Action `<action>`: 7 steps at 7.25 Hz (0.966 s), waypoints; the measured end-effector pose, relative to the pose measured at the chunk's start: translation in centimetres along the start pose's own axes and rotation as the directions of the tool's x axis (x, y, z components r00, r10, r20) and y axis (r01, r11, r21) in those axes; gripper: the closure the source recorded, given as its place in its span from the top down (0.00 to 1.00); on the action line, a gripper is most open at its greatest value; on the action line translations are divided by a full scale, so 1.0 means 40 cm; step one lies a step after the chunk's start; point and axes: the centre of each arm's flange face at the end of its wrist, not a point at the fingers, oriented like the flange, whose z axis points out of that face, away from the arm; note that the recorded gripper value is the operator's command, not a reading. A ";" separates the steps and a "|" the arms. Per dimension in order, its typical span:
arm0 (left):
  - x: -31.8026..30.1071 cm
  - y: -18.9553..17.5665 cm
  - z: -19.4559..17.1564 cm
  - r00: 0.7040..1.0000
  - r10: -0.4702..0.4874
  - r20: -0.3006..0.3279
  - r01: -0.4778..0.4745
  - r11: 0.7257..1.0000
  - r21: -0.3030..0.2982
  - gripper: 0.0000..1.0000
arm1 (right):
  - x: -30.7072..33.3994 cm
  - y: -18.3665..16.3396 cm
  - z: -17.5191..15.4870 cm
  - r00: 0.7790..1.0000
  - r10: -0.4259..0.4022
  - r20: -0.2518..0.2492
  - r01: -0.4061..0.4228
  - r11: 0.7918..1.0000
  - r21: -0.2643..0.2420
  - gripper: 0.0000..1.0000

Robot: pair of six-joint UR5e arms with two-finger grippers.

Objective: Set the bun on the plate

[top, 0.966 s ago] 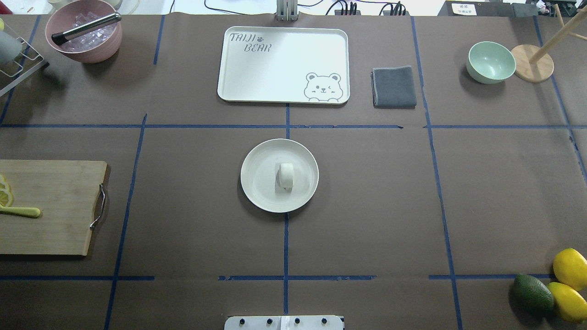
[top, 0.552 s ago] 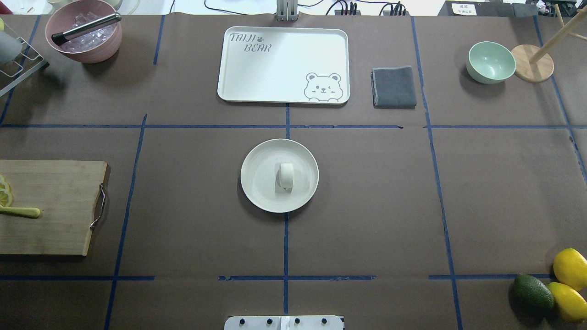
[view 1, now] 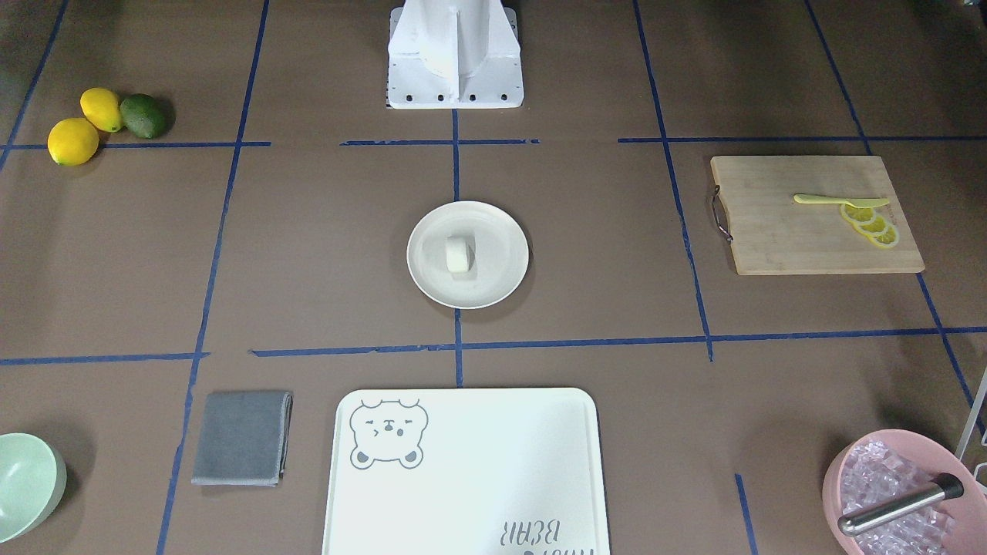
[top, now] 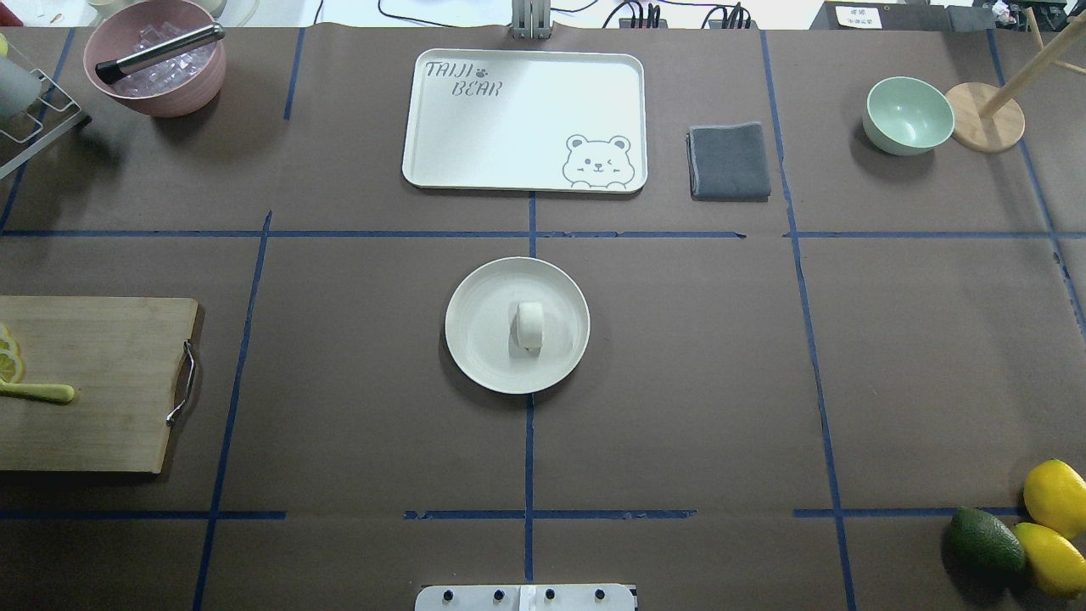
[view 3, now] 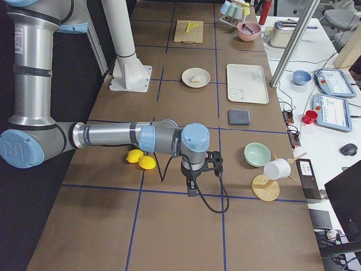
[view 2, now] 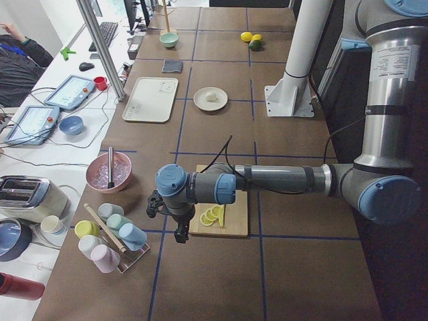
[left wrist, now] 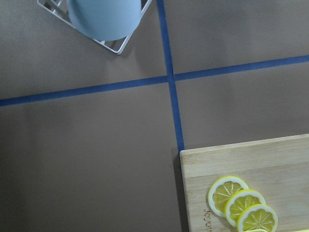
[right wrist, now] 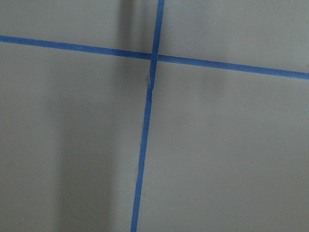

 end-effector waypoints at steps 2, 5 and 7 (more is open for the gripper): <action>-0.007 0.010 0.008 1.000 -0.004 0.001 0.004 1.000 -0.007 1.00 | -0.002 0.000 0.000 1.000 0.000 0.007 0.000 1.000 0.001 1.00; -0.009 0.012 0.010 1.000 -0.007 0.002 0.007 1.000 -0.009 1.00 | -0.003 -0.001 0.000 1.000 0.000 0.010 0.000 1.000 0.002 1.00; -0.009 0.012 0.010 1.000 -0.007 0.002 0.007 1.000 -0.009 1.00 | -0.004 -0.001 0.001 1.000 -0.001 0.011 0.001 1.000 0.002 1.00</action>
